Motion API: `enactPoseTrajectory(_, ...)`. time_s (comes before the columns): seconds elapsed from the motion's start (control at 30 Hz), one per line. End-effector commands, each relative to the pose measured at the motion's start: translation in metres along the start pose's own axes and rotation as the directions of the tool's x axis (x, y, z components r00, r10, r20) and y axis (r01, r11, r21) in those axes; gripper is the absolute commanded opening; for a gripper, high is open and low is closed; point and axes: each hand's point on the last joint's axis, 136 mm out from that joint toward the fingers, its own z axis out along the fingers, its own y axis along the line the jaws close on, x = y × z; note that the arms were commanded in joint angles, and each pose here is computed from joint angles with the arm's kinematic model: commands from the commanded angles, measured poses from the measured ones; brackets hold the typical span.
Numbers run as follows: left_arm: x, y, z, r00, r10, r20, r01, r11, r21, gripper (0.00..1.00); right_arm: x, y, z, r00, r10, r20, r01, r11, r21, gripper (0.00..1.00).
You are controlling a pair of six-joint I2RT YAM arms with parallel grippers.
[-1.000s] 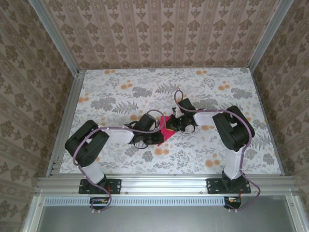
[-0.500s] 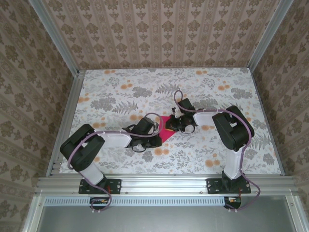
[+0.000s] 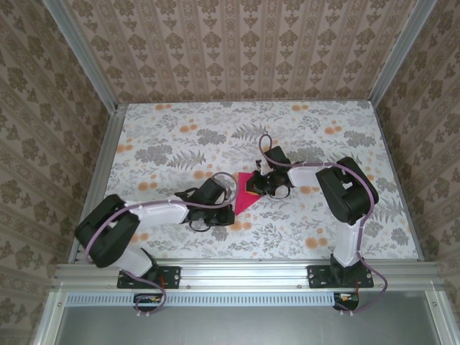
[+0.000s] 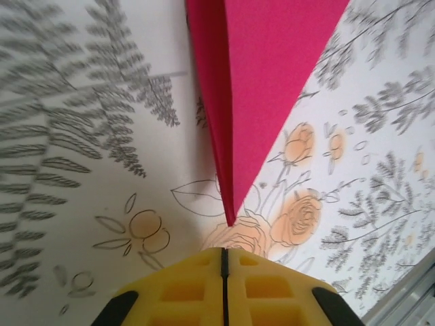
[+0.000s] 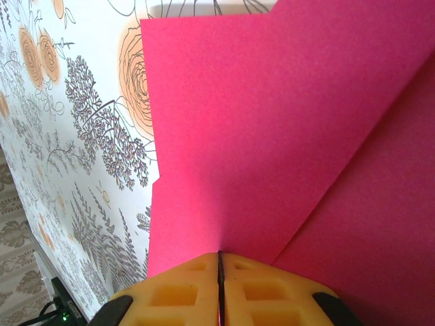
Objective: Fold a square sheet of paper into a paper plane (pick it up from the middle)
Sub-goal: Fourth fold the wing at the center of the table.
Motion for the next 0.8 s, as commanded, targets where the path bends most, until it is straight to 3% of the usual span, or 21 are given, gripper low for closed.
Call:
enactPoseTrajectory(0.0,-0.030,-0.008,-0.024,0.989,0.027,0.145,-0.031,0.999,0.030,0.10,0.023,-0.070,0.017,0.993,0.116,-0.033,-0.106,0.970,0.217,0.10)
enactPoseTrajectory(0.13,-0.056,-0.023,-0.031,0.976,0.025,0.214,-0.043,0.996,0.079,0.11,0.023,-0.070,0.020,0.992,0.122,-0.036,-0.112,0.971,0.212,0.10)
enactPoseTrajectory(0.4,-0.088,-0.042,0.008,0.988,0.030,0.152,-0.047,0.993,0.108,0.10,0.023,-0.070,0.020,0.992,0.122,-0.038,-0.112,0.972,0.208,0.10)
enactPoseTrajectory(0.77,-0.084,-0.013,0.046,0.999,-0.008,0.044,0.007,1.000,0.019,0.07,0.022,-0.068,0.020,0.991,0.125,-0.038,-0.115,0.973,0.200,0.10)
